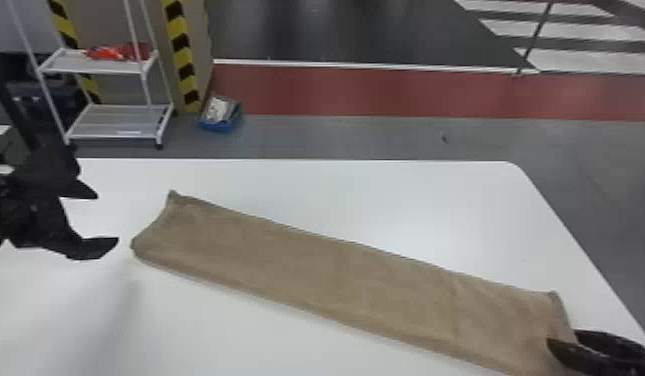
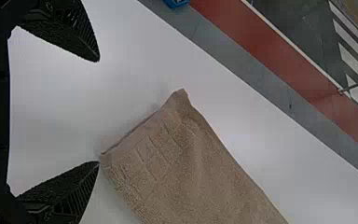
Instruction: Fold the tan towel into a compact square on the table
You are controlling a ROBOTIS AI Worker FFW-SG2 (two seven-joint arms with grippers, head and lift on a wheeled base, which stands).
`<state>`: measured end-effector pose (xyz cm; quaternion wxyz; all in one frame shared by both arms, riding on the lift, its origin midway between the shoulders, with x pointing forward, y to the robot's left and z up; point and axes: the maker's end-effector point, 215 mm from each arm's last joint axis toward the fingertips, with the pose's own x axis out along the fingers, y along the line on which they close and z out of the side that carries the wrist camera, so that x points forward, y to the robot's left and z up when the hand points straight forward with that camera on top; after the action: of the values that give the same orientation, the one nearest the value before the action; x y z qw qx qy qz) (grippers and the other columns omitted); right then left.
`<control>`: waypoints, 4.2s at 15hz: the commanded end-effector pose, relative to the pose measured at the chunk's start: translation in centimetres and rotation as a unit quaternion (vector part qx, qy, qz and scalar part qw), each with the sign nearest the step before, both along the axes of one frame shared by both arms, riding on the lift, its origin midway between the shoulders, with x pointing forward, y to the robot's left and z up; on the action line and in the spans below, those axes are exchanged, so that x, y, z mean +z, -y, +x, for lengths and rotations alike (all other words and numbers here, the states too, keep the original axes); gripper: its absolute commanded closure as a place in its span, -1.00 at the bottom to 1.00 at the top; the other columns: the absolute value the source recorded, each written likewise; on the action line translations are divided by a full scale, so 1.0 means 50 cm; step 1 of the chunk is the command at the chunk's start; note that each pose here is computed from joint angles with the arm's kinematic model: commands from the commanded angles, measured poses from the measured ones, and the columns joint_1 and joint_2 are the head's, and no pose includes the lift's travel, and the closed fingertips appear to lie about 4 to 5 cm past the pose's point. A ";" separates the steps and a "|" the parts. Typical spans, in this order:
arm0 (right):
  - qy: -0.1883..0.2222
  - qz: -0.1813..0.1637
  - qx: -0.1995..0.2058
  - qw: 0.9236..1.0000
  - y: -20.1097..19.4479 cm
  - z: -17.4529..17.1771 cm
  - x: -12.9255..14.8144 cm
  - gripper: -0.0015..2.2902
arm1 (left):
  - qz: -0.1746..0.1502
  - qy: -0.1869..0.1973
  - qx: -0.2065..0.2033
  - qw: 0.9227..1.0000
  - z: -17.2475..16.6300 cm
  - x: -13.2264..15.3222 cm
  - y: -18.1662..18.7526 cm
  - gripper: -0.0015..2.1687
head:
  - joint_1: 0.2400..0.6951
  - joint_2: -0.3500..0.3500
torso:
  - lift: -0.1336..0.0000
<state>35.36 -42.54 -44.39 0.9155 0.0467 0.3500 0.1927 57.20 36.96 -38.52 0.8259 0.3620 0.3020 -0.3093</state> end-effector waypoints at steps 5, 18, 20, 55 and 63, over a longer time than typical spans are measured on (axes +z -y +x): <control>-0.003 0.011 0.008 1.000 0.000 -0.021 0.005 -0.33 | -0.001 0.004 -0.003 1.000 0.003 0.006 0.003 -0.91 | 1.00 -0.18 | -0.86; 0.000 0.007 0.010 1.000 0.017 -0.052 0.007 0.03 | -0.064 0.006 -0.019 0.998 0.012 0.042 0.050 -0.87 | 1.00 -0.23 | -0.86; -0.002 0.006 0.009 1.000 0.019 -0.055 0.005 0.03 | -0.143 -0.006 -0.003 0.990 0.033 0.065 0.062 -0.88 | 1.00 -0.29 | -0.86; 0.000 -0.004 0.023 1.000 0.012 -0.058 -0.013 0.03 | -0.258 -0.203 0.193 0.925 -0.010 -0.073 0.125 -0.41 | 1.00 -0.43 | -0.86; 0.001 -0.006 0.021 1.000 0.017 -0.057 -0.013 0.03 | -0.255 -0.201 0.190 0.927 -0.005 -0.066 0.127 0.23 | 1.00 -0.46 | -0.86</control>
<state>32.52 -43.23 -45.08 0.9116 0.0341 0.3507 0.2116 56.74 30.42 -41.91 0.8543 -0.0001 0.4367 -0.2818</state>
